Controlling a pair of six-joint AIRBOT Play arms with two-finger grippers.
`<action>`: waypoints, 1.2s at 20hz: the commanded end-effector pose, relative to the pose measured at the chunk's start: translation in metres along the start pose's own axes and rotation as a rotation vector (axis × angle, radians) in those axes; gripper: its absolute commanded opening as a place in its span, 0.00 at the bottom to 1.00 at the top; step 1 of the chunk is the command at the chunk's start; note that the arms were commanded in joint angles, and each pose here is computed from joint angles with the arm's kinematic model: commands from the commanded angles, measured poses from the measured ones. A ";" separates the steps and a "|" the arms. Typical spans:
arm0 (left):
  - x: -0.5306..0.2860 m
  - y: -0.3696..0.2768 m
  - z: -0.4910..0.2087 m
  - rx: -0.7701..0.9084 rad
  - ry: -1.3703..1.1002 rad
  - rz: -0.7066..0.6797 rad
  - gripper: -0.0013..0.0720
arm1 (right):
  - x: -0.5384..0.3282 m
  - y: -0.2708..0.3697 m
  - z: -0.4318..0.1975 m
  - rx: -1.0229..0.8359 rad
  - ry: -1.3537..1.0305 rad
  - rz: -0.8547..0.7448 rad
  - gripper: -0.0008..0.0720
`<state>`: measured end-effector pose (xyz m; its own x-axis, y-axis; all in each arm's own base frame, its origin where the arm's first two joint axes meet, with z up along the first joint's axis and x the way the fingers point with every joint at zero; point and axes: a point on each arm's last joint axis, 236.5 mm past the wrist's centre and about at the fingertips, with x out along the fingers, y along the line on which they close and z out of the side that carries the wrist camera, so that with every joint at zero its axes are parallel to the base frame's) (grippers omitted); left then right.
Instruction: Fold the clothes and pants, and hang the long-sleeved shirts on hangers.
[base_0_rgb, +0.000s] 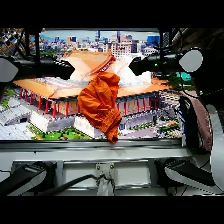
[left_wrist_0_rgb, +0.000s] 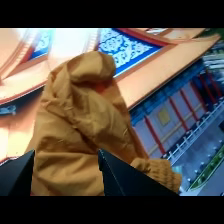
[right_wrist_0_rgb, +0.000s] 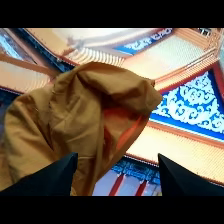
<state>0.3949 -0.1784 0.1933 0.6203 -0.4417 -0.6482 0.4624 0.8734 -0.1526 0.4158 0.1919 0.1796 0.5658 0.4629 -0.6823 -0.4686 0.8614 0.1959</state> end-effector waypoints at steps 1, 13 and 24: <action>0.006 -0.001 -0.003 -0.042 0.013 -0.019 0.56 | 0.004 0.019 -0.017 0.023 0.065 0.068 0.78; 0.006 0.067 -0.121 -0.330 0.235 0.139 0.33 | 0.071 0.158 -0.241 -0.147 0.436 0.252 0.75; -0.007 0.121 -0.141 -0.423 0.252 0.322 0.35 | 0.149 0.173 -0.237 -0.309 0.361 0.198 0.89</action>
<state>0.3574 -0.0500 0.0757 0.4949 -0.1489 -0.8561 -0.0226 0.9827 -0.1840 0.2395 0.3484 -0.0532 0.1437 0.4532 -0.8797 -0.7305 0.6483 0.2146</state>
